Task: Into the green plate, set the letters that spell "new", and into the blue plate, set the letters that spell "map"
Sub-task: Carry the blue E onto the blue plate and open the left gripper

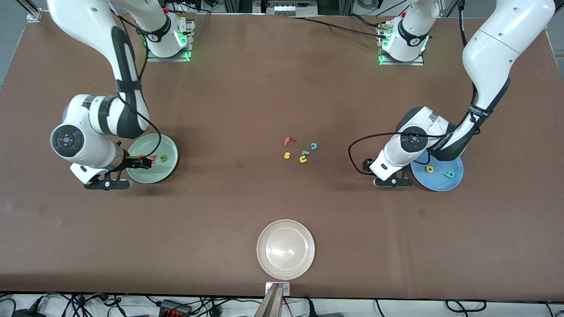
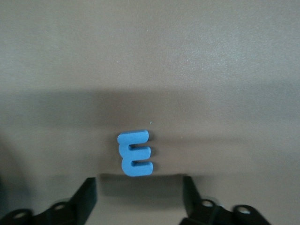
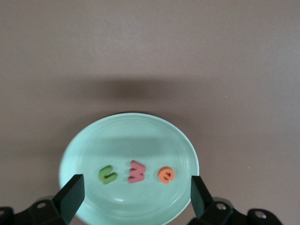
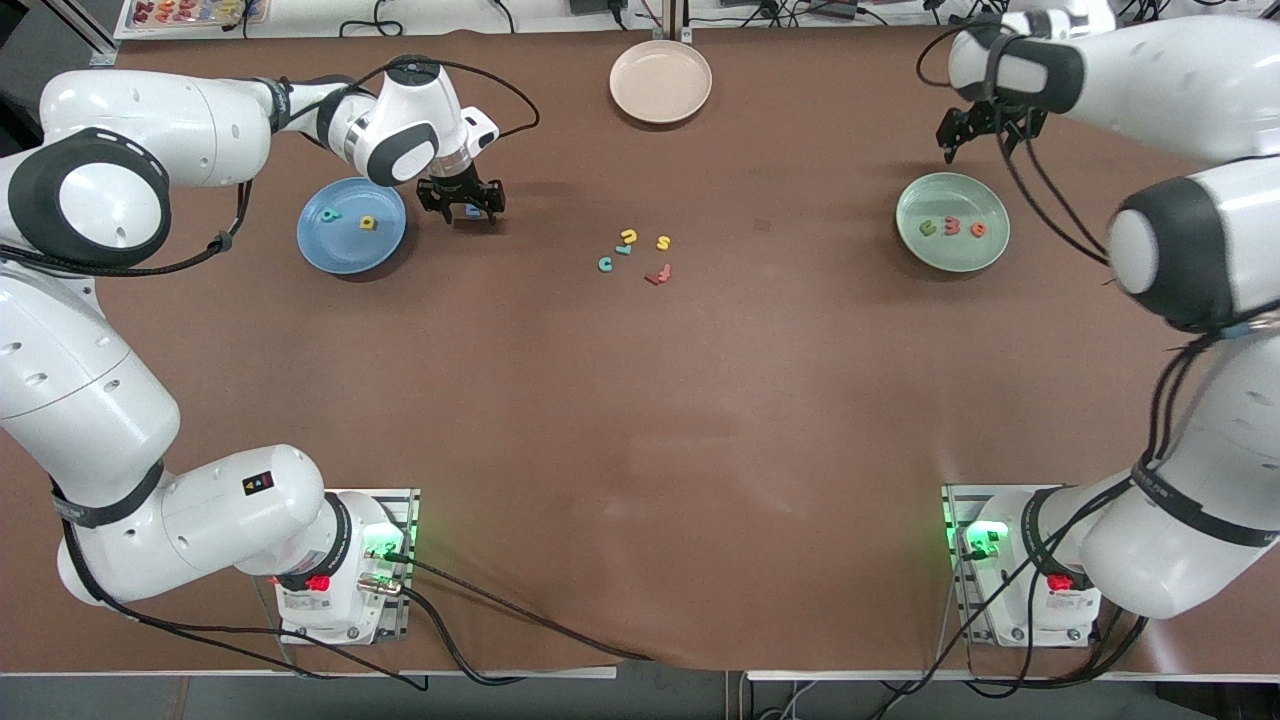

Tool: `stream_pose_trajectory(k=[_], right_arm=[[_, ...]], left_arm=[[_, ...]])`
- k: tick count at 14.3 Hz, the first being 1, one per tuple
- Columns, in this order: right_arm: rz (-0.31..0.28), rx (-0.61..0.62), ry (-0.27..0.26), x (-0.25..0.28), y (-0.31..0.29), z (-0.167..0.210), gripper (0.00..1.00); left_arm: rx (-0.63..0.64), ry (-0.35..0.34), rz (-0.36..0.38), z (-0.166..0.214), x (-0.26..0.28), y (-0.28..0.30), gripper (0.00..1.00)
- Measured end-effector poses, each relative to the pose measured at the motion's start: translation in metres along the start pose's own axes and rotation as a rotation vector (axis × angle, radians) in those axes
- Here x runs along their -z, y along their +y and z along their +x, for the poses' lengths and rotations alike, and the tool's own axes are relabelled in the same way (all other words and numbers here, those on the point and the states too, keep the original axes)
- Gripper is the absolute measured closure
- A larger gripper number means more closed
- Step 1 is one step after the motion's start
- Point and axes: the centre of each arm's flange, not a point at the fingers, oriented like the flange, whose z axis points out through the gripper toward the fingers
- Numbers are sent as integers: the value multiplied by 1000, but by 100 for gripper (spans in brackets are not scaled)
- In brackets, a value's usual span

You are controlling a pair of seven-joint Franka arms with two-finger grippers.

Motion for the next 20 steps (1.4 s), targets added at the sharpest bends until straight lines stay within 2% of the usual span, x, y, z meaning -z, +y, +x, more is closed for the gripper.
stream_pose_trajectory(k=[2, 3, 5, 8, 12, 13, 15, 20], right_arm=[[46, -30, 3, 53, 4, 4, 0], [62, -42, 11, 80, 9, 5, 0], [79, -65, 46, 130, 20, 5, 0], [84, -95, 144, 203, 50, -2, 0], [108, -186, 225, 255, 122, -27, 0], [106, -200, 224, 262, 133, -35, 0], [105, -215, 186, 273, 145, -52, 0], [96, -168, 170, 302, 155, -68, 0]], left_arm=[[3, 14, -15, 3, 1, 0, 45], [3, 23, -20, 5, 4, 1, 48], [5, 44, -33, 9, 6, 1, 48], [10, 50, -38, 11, 5, -1, 51], [-30, 85, 0, 15, 5, -7, 53], [-31, 90, 6, 17, 5, -11, 56], [-27, 95, 5, 19, 6, -14, 74], [-37, 120, 14, 24, 18, -12, 74]])
